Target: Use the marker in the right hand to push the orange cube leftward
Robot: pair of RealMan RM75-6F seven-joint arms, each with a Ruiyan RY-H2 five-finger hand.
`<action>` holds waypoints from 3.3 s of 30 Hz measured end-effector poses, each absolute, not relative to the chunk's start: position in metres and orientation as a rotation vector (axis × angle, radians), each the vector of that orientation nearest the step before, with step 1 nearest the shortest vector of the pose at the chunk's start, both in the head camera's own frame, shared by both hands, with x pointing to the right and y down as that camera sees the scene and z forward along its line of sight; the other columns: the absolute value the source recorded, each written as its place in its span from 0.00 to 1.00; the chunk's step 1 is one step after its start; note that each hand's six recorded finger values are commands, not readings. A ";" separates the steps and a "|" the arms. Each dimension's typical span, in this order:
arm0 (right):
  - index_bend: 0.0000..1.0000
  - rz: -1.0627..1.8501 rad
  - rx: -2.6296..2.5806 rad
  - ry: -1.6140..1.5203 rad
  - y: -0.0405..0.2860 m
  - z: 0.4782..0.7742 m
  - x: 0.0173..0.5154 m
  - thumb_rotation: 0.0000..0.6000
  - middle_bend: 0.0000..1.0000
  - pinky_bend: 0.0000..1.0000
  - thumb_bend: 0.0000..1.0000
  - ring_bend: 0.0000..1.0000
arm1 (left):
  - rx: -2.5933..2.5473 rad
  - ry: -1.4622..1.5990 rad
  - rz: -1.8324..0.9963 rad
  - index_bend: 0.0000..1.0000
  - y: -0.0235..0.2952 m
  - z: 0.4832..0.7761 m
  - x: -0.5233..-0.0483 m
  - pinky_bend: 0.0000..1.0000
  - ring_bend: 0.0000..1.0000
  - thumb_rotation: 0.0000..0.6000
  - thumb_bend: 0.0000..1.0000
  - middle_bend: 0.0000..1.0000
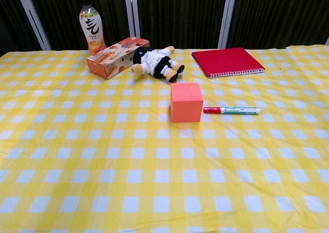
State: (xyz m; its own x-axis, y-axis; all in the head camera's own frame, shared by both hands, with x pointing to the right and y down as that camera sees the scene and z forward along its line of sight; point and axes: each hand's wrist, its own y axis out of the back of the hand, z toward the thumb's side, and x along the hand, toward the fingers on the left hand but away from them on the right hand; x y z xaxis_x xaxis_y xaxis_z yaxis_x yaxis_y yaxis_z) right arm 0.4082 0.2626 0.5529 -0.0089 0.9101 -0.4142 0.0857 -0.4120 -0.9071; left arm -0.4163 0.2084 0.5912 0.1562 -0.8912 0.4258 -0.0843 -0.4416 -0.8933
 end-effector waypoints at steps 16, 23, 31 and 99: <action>0.00 1.517 -1.568 -1.041 0.264 0.554 0.408 1.00 0.00 0.00 0.44 0.00 | -1.682 0.942 -1.375 0.00 0.208 0.592 -0.417 0.00 0.00 1.00 0.00 0.00; 0.00 1.526 -1.558 -1.049 0.266 0.553 0.410 1.00 0.00 0.00 0.44 0.00 | -1.681 0.946 -1.377 0.00 0.209 0.592 -0.416 0.00 0.00 1.00 0.00 0.00; 0.00 1.495 -1.573 -1.059 0.259 0.554 0.405 1.00 0.00 0.00 0.44 0.00 | -1.691 0.960 -1.377 0.00 0.209 0.590 -0.417 0.00 0.00 1.00 0.00 0.00; 0.38 1.667 -1.871 -0.839 0.091 0.736 0.180 1.00 0.10 0.00 0.34 0.00 | -1.807 0.957 -1.416 0.00 0.205 0.594 -0.424 0.00 0.00 1.00 0.00 0.00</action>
State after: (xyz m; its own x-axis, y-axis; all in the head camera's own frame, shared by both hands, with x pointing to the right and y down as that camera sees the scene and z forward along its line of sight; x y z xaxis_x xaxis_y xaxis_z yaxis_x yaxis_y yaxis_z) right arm 0.1797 0.0912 0.7362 0.0638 0.7240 -0.6869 0.1203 -0.6889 -0.7149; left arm -0.4238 0.2048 0.5936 0.1532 -0.8478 0.5077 -0.1544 -0.5279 -0.8351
